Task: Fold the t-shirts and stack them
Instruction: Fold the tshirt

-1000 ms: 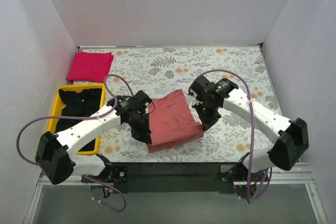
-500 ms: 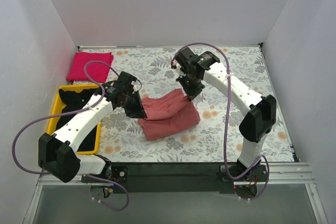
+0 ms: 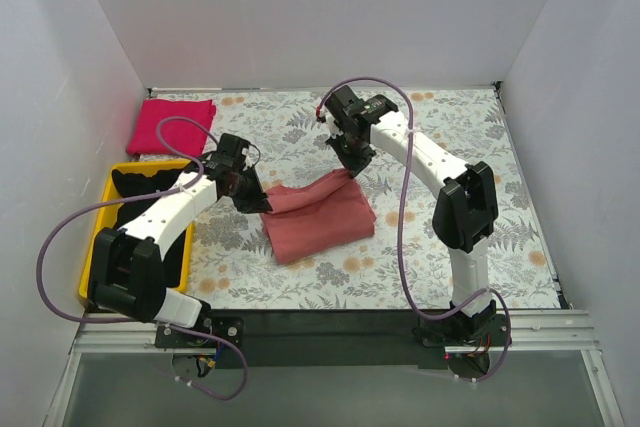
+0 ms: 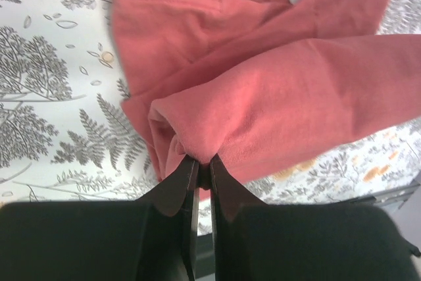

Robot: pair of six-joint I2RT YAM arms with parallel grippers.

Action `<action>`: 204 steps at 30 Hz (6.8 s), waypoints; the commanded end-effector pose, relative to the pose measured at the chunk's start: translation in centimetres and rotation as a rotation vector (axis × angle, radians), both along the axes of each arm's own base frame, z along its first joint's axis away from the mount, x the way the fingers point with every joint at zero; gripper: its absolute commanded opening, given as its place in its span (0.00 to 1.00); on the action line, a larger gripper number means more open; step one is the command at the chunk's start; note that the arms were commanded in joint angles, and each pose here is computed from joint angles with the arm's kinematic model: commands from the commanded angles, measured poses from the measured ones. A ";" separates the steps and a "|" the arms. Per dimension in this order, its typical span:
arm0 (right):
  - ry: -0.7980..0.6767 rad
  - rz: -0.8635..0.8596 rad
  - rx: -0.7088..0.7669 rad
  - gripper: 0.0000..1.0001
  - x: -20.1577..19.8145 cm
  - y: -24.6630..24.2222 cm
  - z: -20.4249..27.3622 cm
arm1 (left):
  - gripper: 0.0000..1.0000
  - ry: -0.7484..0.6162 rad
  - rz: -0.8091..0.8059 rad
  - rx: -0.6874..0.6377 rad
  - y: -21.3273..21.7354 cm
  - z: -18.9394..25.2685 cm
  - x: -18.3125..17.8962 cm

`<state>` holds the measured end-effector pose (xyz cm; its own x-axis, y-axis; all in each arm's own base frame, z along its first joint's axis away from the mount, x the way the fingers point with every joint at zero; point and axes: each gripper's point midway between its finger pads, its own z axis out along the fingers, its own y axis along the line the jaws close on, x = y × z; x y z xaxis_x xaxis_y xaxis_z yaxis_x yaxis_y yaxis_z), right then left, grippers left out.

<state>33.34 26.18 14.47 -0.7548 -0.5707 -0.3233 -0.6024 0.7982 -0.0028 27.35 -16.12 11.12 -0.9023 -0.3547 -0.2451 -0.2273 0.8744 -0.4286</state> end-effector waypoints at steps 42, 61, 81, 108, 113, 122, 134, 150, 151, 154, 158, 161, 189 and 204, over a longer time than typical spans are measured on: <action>-0.081 0.168 0.571 0.43 -1.1 5.1 -2.5 | 0.35 -0.321 -0.052 -0.147 -3.5 1.9 -0.1; 0.055 -0.022 0.913 0.42 8.2 4.1 -5.5 | 0.24 -0.175 0.202 -0.077 1.6 -5.7 9.4; 0.127 0.038 1.122 0.45 5.2 9.0 -2.4 | 0.30 -0.121 0.241 -0.150 1.2 -6.9 7.5; 0.147 -0.172 1.198 0.43 7.4 1.0 -1.7 | 0.59 -0.226 0.113 -0.219 0.6 -3.4 14.3; 0.236 -0.053 1.210 0.42 1.4 2.6 -0.9 | 0.60 -0.229 0.046 -0.241 -2.3 -0.5 10.3; 0.392 -0.057 1.125 0.38 -4.7 1.9 -8.8 | 0.34 0.043 0.030 -0.219 -3.0 -7.8 -1.3; 0.358 -0.148 1.105 0.35 -4.8 -1.2 -10.9 | 0.27 0.166 0.159 -0.211 1.2 -9.9 -3.4; 0.429 0.148 1.095 0.36 -9.2 13.0 -6.4 | 0.30 0.083 0.136 -0.264 0.6 -7.1 -2.9; 0.457 0.127 1.070 0.36 -9.4 13.1 -8.2 | 0.28 0.094 0.146 -0.255 0.8 -7.6 -3.1; 0.498 0.069 1.027 0.36 -9.6 12.6 -11.4 | 0.22 0.144 0.180 -0.213 1.5 -9.3 -3.9; 0.474 0.073 1.027 0.35 -9.5 11.8 -11.2 | 0.22 0.135 0.179 -0.205 1.7 -9.1 -4.2; 0.398 0.122 1.078 0.35 -8.6 11.6 -7.6 | 0.24 0.070 0.175 -0.176 2.2 -7.4 -3.2; 0.197 -0.328 1.177 0.37 13.2 1.2 -10.2 | 0.28 -0.032 0.292 -0.179 4.2 -9.3 15.0; -0.146 -0.106 0.891 0.51 6.1 1.8 0.7 | 0.66 -0.335 0.265 0.026 8.4 2.6 10.9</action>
<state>41.45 26.52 14.22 -0.7916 0.1631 -0.5888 -0.4585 0.4784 0.7489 40.57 -10.63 12.89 -0.6873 -0.5880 -0.4266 -0.2695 0.7517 -0.6019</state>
